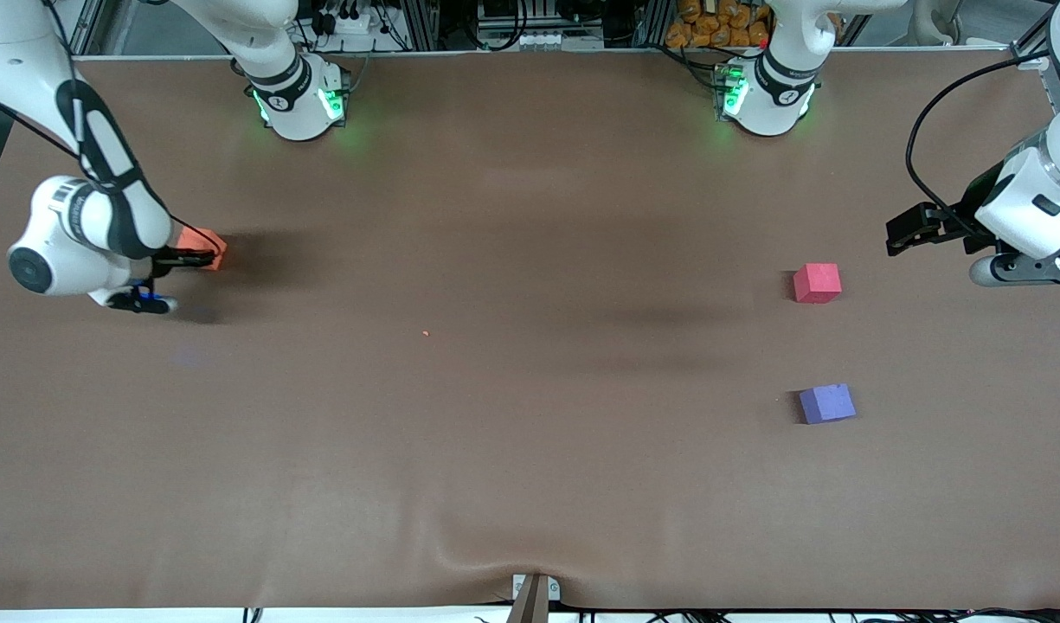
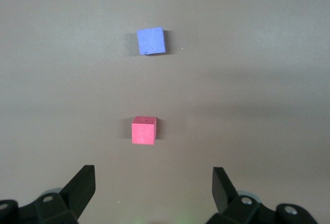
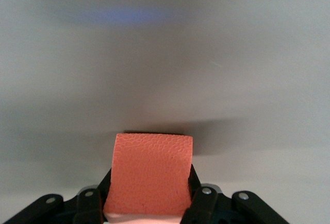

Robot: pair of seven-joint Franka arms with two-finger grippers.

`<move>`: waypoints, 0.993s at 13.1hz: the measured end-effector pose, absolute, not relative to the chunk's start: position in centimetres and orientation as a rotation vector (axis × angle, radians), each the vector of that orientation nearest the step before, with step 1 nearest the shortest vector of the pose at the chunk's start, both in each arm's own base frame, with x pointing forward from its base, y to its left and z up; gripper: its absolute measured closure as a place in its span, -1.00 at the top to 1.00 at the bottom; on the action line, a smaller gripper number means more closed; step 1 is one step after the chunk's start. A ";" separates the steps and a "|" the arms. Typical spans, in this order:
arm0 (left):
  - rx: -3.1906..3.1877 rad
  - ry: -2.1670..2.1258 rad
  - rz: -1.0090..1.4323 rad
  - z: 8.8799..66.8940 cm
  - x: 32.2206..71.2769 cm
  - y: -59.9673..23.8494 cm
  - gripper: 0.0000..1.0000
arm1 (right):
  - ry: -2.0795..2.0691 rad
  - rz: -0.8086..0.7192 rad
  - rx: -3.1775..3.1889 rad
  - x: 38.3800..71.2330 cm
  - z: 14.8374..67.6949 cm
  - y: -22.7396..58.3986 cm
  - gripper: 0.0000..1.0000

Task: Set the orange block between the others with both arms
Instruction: 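Carry the orange cube with the right gripper toward the table middle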

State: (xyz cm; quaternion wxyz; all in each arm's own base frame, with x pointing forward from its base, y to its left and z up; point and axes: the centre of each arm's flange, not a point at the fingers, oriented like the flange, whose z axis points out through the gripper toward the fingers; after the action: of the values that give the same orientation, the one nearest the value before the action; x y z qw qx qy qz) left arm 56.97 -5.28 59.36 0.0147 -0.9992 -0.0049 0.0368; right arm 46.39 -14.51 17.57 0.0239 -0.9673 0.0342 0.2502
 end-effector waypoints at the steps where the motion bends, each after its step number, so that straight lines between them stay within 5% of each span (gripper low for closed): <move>1: -3.110 -0.014 0.114 59.4 57.0 -5.3 1.00 | 0.061 0.767 -2.995 47.9 18.3 -12.1 0.07; 6: -3.110 -0.012 0.118 59.1 57.1 -5.4 1.00 | 0.033 0.714 -3.100 54.6 20.5 1.8 0.07; 13: -3.109 -0.012 0.121 58.9 57.2 -5.4 1.00 | 0.087 0.684 -3.085 58.0 18.9 19.8 0.07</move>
State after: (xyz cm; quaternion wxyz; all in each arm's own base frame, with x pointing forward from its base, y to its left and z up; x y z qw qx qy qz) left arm 57.21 -5.42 58.94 0.0149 -0.9991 -0.0037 0.0388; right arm 58.03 19.80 18.91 -0.0099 -0.9759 0.0277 0.2164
